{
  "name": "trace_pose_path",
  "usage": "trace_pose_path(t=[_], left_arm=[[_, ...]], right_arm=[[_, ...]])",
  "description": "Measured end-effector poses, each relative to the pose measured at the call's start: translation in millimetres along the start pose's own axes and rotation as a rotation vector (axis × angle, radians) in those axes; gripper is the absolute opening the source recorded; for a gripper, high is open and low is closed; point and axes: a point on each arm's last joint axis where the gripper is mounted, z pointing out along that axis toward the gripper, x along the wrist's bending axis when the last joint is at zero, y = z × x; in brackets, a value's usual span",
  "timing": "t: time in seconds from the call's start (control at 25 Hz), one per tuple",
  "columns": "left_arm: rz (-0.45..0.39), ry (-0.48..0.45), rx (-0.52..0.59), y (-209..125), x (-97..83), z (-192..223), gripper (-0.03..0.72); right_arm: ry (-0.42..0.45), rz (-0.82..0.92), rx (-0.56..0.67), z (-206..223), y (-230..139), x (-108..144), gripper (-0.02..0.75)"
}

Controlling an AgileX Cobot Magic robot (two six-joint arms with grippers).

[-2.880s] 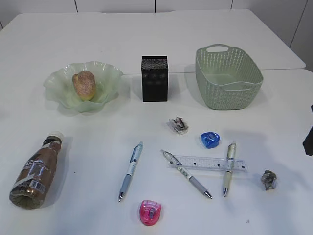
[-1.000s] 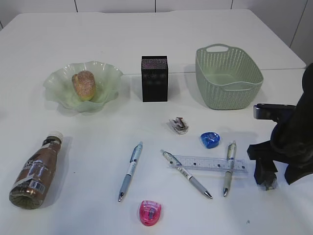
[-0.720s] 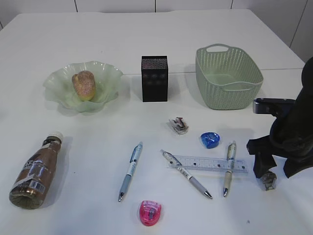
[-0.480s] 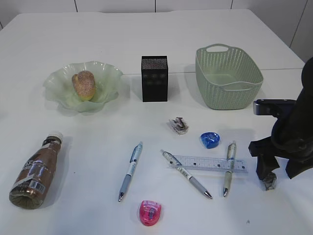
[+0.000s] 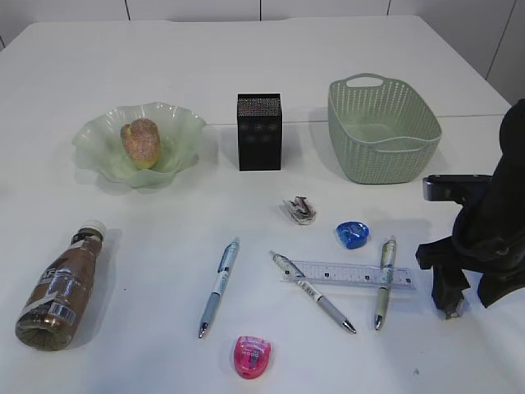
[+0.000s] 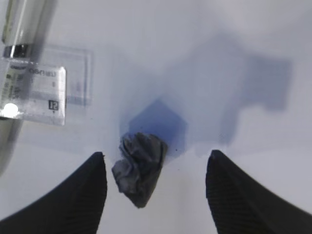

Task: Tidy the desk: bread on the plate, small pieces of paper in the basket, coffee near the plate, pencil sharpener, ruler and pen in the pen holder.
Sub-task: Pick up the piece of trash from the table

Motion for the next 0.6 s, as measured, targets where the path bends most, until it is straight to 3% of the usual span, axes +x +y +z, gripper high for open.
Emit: trace_pose_path(t=[0.6], left_arm=[[0.007,0.020,0.000,0.0,1.8,0.0,0.467]], right_arm=[[0.009,0.010,0.014,3.5,1.0,0.7,0.482]])
